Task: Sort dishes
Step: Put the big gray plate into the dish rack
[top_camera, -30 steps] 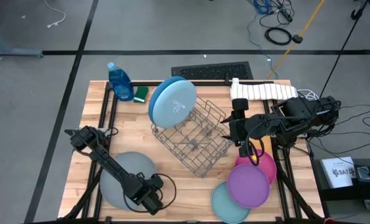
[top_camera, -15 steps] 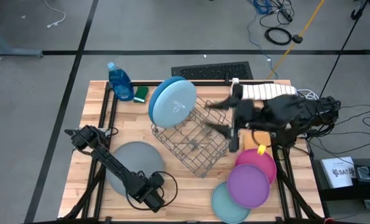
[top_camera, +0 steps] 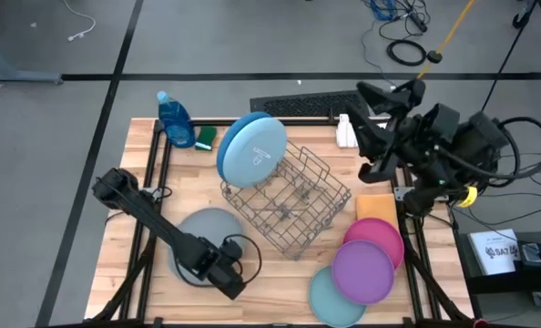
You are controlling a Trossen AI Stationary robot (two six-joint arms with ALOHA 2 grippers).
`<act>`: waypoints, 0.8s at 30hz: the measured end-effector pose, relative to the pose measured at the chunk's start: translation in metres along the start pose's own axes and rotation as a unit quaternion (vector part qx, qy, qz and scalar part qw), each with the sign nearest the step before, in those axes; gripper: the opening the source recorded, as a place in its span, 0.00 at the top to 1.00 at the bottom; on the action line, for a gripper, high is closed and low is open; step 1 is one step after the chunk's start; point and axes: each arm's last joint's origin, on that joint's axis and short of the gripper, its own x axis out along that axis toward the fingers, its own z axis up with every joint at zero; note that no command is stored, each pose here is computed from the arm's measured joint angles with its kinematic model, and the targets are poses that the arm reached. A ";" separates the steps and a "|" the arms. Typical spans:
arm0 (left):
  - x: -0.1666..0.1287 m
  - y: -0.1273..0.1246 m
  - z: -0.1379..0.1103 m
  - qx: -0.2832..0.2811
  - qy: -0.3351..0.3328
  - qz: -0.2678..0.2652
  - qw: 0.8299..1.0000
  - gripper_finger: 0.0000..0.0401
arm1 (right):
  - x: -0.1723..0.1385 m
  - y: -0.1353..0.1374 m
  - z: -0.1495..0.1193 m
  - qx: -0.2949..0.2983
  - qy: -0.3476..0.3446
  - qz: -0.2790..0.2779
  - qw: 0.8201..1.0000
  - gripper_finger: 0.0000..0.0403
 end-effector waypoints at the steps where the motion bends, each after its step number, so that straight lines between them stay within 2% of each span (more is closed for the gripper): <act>1: -0.006 0.001 0.003 -0.004 -0.008 -0.007 1.000 1.00 | -0.001 0.001 0.000 -0.003 0.001 0.003 1.000 0.46; 9: -0.042 0.005 0.013 -0.021 -0.069 -0.063 0.995 1.00 | -0.002 0.015 -0.005 -0.044 -0.004 0.016 0.999 0.46; 17: -0.082 0.014 0.015 -0.029 -0.139 -0.113 0.983 1.00 | 0.008 0.007 -0.007 -0.081 -0.034 -0.051 0.995 0.46; 21: -0.105 0.020 0.013 -0.009 -0.175 -0.140 0.974 1.00 | 0.011 0.001 -0.008 -0.085 -0.042 -0.067 0.993 0.46; 24: -0.122 0.024 0.013 0.016 -0.193 -0.172 0.966 1.00 | 0.015 -0.004 -0.009 -0.120 -0.029 -0.093 0.988 0.46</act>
